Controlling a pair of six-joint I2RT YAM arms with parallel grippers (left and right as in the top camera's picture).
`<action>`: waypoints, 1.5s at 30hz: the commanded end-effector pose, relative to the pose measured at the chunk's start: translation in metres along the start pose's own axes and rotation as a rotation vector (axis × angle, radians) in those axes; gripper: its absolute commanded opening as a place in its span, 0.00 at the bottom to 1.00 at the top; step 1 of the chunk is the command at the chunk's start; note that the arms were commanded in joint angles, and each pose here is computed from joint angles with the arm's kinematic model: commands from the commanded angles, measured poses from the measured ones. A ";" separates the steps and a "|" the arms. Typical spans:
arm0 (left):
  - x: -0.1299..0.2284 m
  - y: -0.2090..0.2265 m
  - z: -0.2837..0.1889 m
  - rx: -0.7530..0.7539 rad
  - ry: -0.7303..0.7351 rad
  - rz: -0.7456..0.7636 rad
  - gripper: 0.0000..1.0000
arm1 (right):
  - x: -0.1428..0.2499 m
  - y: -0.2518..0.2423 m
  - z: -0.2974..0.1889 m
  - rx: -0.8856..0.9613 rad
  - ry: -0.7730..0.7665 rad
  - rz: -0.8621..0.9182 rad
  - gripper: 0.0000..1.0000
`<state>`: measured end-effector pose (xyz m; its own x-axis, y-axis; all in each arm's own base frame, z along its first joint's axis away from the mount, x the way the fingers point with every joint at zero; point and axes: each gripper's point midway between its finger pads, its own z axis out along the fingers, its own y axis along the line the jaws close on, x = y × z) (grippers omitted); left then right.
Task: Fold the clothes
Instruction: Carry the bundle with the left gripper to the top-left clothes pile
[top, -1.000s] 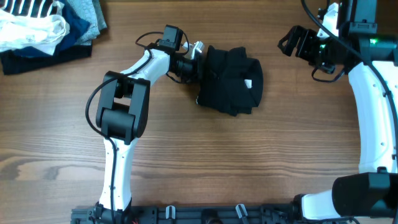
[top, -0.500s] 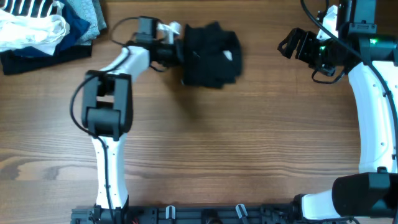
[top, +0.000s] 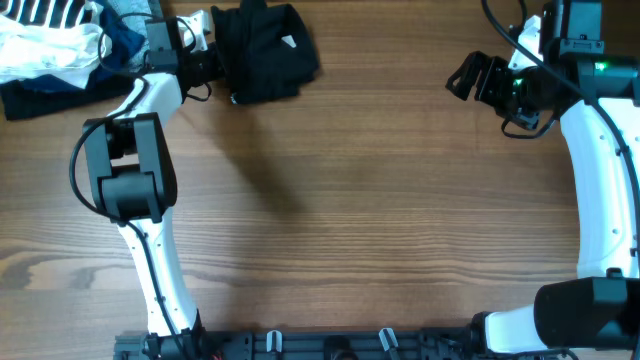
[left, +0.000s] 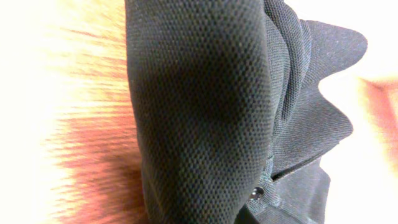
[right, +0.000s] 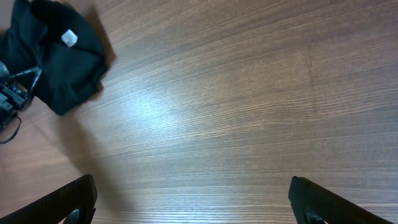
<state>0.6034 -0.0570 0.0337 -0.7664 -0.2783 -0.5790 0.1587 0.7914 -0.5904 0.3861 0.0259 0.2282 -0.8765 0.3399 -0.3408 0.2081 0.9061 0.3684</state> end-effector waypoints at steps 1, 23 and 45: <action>-0.037 0.016 -0.011 -0.089 -0.090 0.128 0.04 | 0.003 -0.004 0.005 0.020 0.020 0.014 1.00; -0.206 0.021 -0.153 -0.174 -0.404 0.192 0.04 | 0.009 -0.006 0.004 0.029 0.045 0.021 1.00; -0.248 0.056 -0.258 -0.372 -0.612 -0.032 0.04 | 0.012 -0.006 0.004 0.032 0.055 0.025 1.00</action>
<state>0.6549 0.1757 0.2144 -0.4037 -0.4322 -0.8064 -0.1398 0.9002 -0.4124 0.3750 0.0264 0.2231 -0.8919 0.3439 -0.2936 0.2299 0.9040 0.3605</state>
